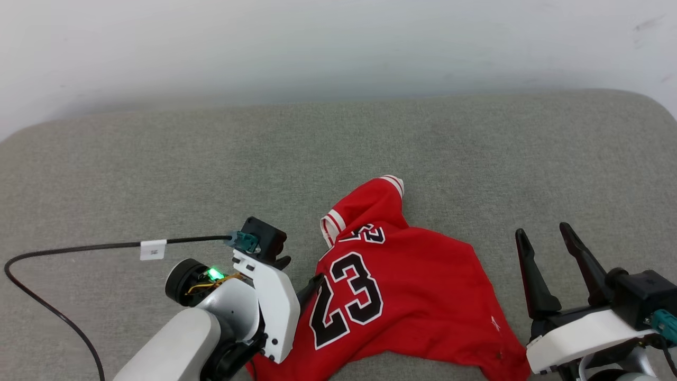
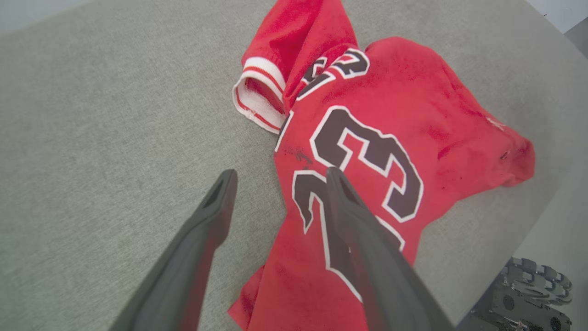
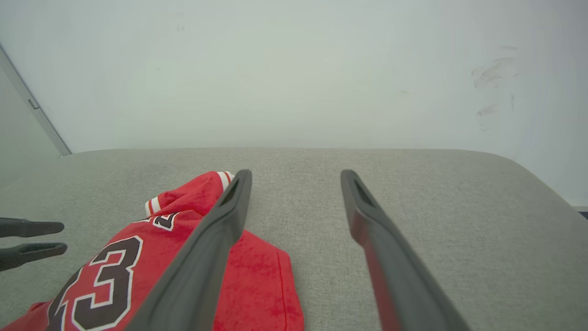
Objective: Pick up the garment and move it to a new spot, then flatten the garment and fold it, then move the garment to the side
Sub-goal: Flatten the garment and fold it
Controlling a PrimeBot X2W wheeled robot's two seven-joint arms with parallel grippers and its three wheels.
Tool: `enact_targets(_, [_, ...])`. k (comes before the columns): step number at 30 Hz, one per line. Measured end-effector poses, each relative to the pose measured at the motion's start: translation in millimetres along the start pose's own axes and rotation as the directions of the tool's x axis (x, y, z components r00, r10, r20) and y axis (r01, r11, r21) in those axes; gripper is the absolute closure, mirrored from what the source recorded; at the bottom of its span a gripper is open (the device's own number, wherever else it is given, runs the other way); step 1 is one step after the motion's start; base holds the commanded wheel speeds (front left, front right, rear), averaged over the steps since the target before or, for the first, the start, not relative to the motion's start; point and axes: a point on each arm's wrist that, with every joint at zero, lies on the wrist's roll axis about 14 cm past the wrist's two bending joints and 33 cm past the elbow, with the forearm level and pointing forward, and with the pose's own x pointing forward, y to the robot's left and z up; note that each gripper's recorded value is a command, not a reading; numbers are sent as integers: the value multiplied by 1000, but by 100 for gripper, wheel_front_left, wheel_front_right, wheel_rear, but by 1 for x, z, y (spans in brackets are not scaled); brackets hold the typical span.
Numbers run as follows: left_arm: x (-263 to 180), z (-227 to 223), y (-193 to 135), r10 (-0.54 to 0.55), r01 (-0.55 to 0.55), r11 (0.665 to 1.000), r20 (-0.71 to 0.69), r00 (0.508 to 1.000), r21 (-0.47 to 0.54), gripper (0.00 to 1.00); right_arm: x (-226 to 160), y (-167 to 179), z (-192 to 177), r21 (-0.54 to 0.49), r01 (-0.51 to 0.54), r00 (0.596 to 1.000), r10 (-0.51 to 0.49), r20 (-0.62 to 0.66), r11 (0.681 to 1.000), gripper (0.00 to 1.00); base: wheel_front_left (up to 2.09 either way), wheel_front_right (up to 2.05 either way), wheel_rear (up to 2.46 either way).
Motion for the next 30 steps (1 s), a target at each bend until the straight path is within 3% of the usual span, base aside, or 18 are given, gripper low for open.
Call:
enact_targets(4, [11, -40, 0, -47, 45, 999, -201, 979, -16, 0, 4, -5, -7, 5, 16, 1000, -16, -16, 1000, 0, 0, 0, 0])
enact_targets(11, [22, -90, 0, -90, 95, 995, -445, 891, -11, 0, 10, -13, -23, 11, 37, 998, -36, -54, 999, 0, 0, 0, 0])
enact_targets(12, [24, -92, 1, -94, 103, 995, -462, 882, -5, 25, 10, -14, -24, 11, 40, 998, -40, -58, 999, 0, 0, 0, 0])
enact_targets(13, [25, -95, 0, -97, 110, 994, -477, 873, 0, 68, 10, -15, -26, 11, 44, 997, -43, -61, 999, 0, 0, 0, 0])
enact_targets(14, [26, -96, 0, -101, 118, 993, -487, 868, 6, 68, 10, -17, -27, 11, 49, 997, -48, -64, 999, 0, 0, 0, 0])
enact_targets(15, [27, -97, -2, -109, 127, 992, -492, 864, 4, 100, 9, -18, -28, 11, 53, 997, -52, -65, 999, 0, 0, 0, 0])
enact_targets(19, [34, -83, -1, -93, 113, 993, -412, 907, 24, 100, 8, -22, -30, 17, 65, 995, -64, -71, 998, 0, 0, 0, 0])
enact_targets(24, [38, -20, 28, 56, -45, 995, -127, 990, 90, 100, 7, -20, -24, 17, 59, 997, -58, -48, 998, 0, 0, 0, 0])
enact_targets(30, [18, 59, 37, 151, -192, 964, 213, 965, 184, 100, 3, -17, -13, 14, 49, 999, -48, -19, 999, 0, 0, 0, 0])
